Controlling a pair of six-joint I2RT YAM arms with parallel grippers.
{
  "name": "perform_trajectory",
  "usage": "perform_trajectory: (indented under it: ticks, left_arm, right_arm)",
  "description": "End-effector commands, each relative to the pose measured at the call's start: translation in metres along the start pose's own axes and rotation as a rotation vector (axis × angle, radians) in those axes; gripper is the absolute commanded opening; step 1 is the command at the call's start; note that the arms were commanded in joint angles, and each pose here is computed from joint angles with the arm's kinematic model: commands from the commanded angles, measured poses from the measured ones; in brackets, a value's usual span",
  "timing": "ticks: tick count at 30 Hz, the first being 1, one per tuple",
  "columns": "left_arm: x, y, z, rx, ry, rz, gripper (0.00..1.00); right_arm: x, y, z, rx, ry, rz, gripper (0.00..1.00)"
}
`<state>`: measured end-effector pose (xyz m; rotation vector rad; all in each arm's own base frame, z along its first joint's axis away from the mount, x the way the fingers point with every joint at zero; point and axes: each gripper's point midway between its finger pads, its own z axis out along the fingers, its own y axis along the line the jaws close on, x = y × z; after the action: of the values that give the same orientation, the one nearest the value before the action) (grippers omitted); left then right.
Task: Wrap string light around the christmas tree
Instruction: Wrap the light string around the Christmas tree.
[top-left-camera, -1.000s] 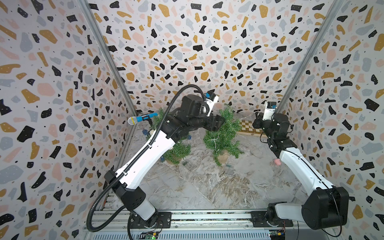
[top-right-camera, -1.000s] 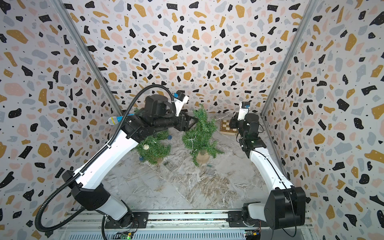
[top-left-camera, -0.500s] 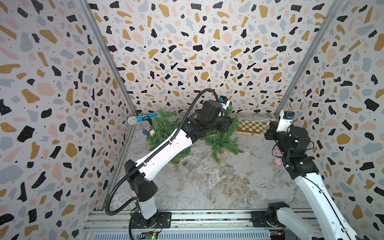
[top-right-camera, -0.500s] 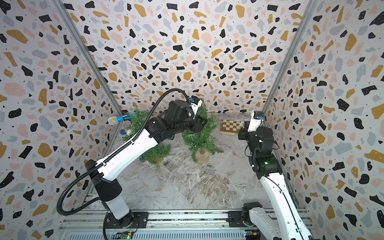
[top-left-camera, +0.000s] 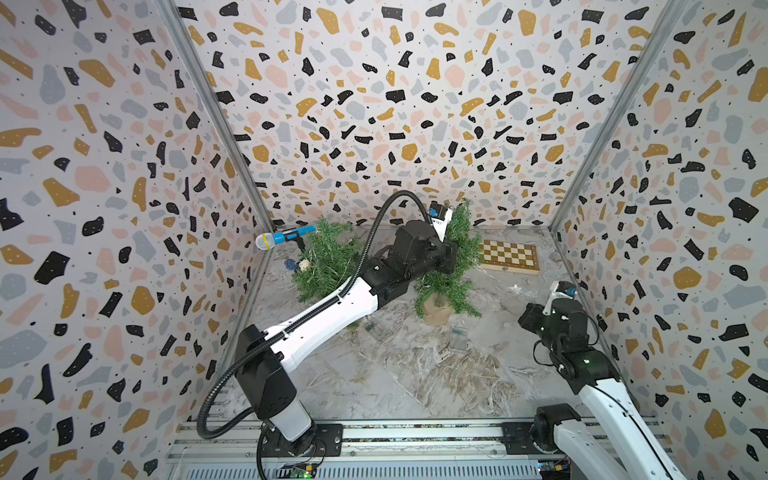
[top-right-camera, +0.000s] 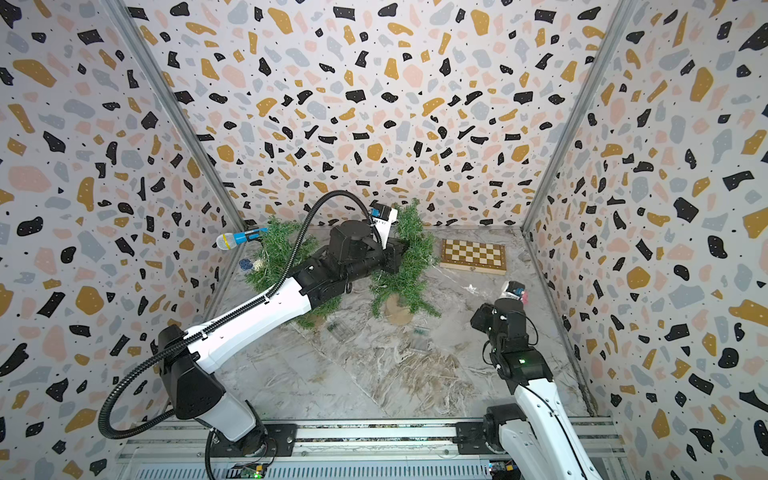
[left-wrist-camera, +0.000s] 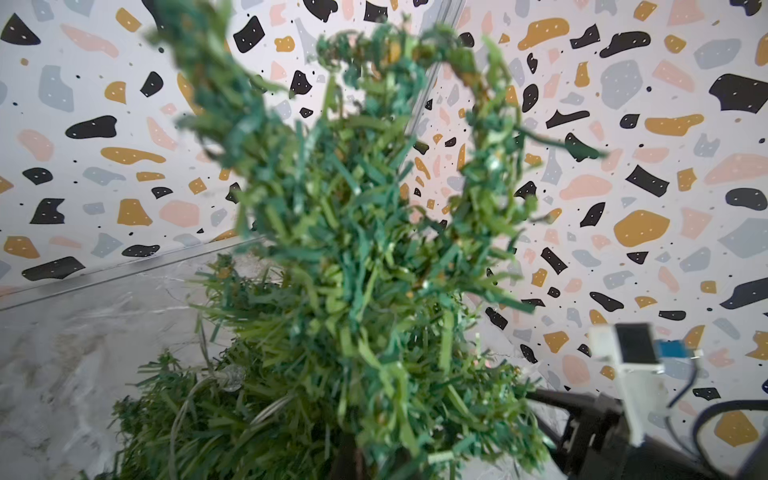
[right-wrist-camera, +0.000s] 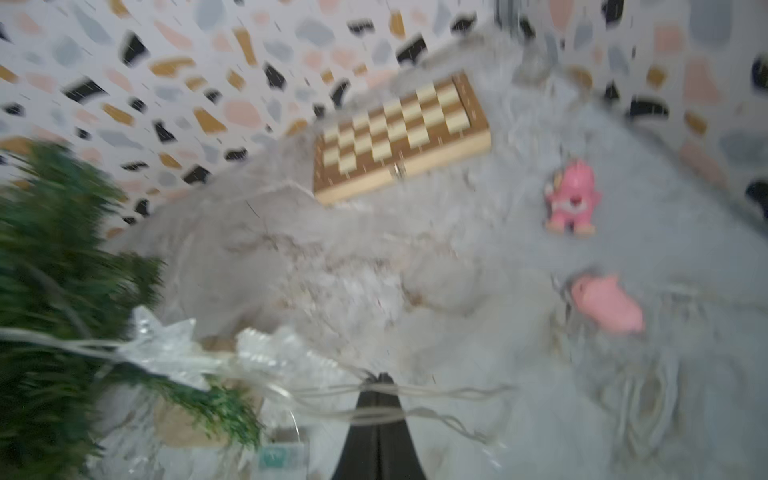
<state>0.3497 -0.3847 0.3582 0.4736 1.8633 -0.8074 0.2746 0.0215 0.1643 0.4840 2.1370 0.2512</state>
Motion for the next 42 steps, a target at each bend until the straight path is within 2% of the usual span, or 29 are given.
perform_trajectory:
  ticks: [1,3,4,7,9,11,13,16,19,22,27,30,34,39,42]
  left_arm:
    - [-0.008,-0.002,-0.007,0.016,-0.037,0.017,0.00]
    - [-0.006,0.004,-0.011,-0.012,-0.047,0.017,0.00]
    - [-0.006,0.009,-0.014,-0.029,-0.056,0.015,0.00]
    - [-0.007,0.018,-0.022,-0.066,-0.069,-0.005,0.00]
    - [-0.005,0.019,-0.026,-0.067,-0.069,-0.015,0.00]
    - [0.000,0.013,-0.027,-0.029,-0.050,-0.024,0.09]
    - [0.002,0.011,-0.032,-0.026,-0.019,-0.028,0.20]
    - [-0.004,0.014,-0.048,-0.067,0.041,-0.004,0.39]
    - [-0.007,0.008,-0.055,-0.053,0.090,0.039,0.51]
    - [-0.004,0.002,-0.059,-0.023,0.125,0.037,0.55]
    - [-0.007,-0.007,-0.071,-0.005,0.137,0.047,0.60]
    - [-0.005,-0.032,-0.078,0.047,0.176,0.132,0.66]
    - [0.008,-0.065,-0.077,0.071,0.237,0.281,0.67]
    - [0.024,-0.083,-0.068,0.104,0.297,0.350,0.68]
    - [0.031,-0.101,-0.059,0.178,0.296,0.378,0.68]
  right_arm:
    - [-0.009,-0.016,-0.013,0.090,-0.040,0.113,0.00]
    - [-0.018,-0.021,-0.022,0.081,-0.137,0.081,0.00]
    - [-0.018,-0.025,-0.021,0.087,-0.143,0.051,0.00]
    - [-0.005,-0.049,-0.010,0.177,-0.026,0.065,0.00]
    - [-0.009,-0.051,-0.011,0.146,-0.056,0.133,0.00]
    - [-0.031,-0.019,-0.023,-0.045,-0.165,0.145,0.00]
    - [-0.046,-0.001,-0.033,-0.127,-0.212,0.141,0.00]
    - [-0.051,0.007,-0.032,-0.123,-0.165,0.082,0.00]
    - [-0.044,0.005,-0.020,-0.121,-0.131,0.038,0.00]
    - [-0.049,0.014,-0.019,-0.167,-0.103,0.031,0.00]
    - [-0.049,0.040,-0.016,-0.267,0.019,-0.005,0.00]
    - [-0.048,0.061,-0.023,-0.366,0.075,-0.020,0.00]
    - [-0.056,0.075,-0.027,-0.422,0.089,-0.032,0.00]
    - [-0.048,0.089,-0.021,-0.478,0.163,-0.038,0.00]
    - [-0.040,0.103,-0.020,-0.503,0.197,-0.079,0.00]
